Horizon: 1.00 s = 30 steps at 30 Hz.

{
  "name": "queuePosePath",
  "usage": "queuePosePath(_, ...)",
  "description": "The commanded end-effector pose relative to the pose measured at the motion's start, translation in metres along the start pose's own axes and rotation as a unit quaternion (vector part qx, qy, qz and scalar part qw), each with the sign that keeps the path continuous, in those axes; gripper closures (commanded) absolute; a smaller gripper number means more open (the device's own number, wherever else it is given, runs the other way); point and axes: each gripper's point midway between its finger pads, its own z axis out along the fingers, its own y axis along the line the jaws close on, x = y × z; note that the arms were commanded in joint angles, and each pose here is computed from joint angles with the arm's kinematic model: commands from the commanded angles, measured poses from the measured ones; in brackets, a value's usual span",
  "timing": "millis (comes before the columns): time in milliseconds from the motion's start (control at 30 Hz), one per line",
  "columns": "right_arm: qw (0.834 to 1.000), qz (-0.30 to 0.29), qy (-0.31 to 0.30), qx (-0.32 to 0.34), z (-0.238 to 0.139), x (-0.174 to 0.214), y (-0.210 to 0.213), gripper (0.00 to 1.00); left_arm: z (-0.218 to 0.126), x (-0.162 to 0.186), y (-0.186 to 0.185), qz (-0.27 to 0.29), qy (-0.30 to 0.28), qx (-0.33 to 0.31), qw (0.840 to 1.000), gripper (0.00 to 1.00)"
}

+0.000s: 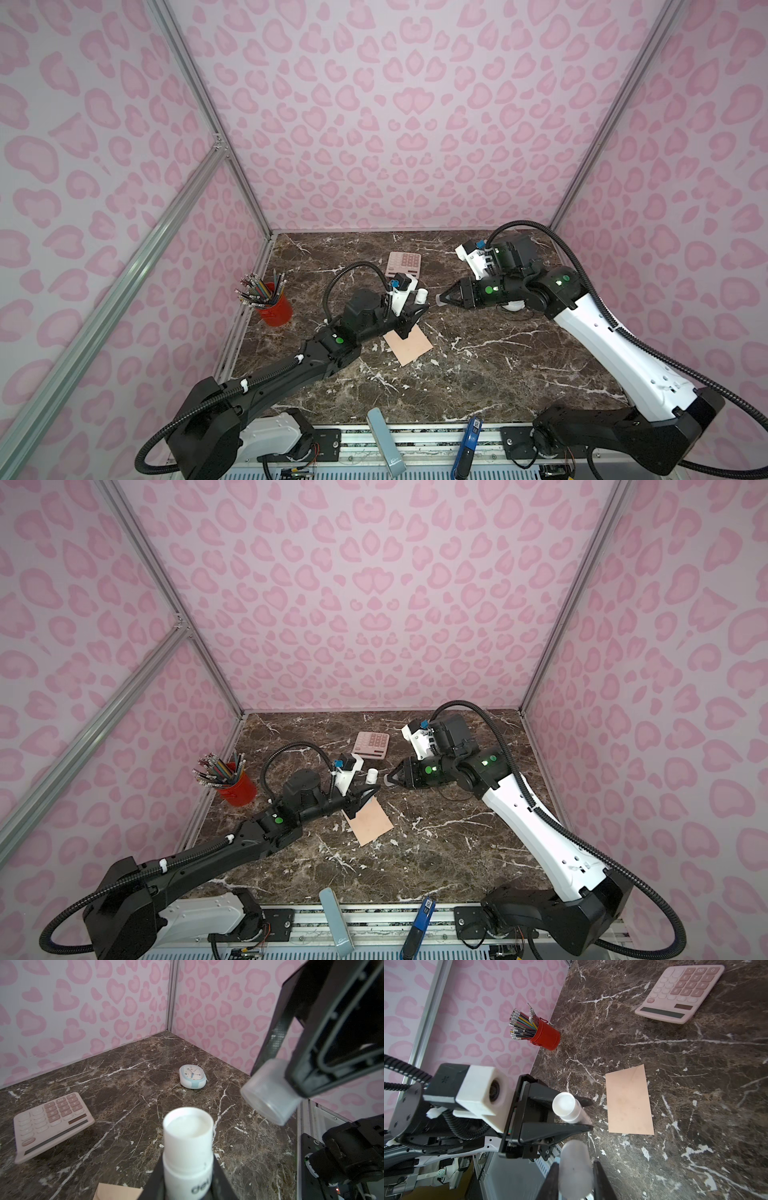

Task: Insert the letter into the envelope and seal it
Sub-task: 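Carry the cap in the right gripper to the left gripper's glue stick, then push the cap down onto the glue stick held by the left gripper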

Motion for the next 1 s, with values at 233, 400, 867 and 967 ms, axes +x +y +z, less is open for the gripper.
queuePosePath(233, 0.999, -0.002, -0.017, -0.030, 0.007, -0.014, 0.009, 0.75, 0.001, -0.022, -0.014, 0.019, -0.029, 0.021, 0.999, 0.96)
queuePosePath(400, 0.999, 0.000, -0.019, -0.041, 0.008, -0.016, 0.013, 0.75, 0.003, -0.021, -0.018, 0.022, -0.026, 0.026, 0.999, 0.96)
queuePosePath(867, 0.998, 0.006, -0.026, -0.049, 0.009, -0.023, 0.014, 0.76, 0.004, -0.024, -0.028, 0.045, -0.025, 0.036, 0.998, 0.96)
queuePosePath(967, 0.998, 0.007, -0.021, -0.050, 0.009, -0.021, 0.014, 0.77, 0.001, -0.025, -0.030, 0.066, -0.028, 0.036, 0.997, 0.96)
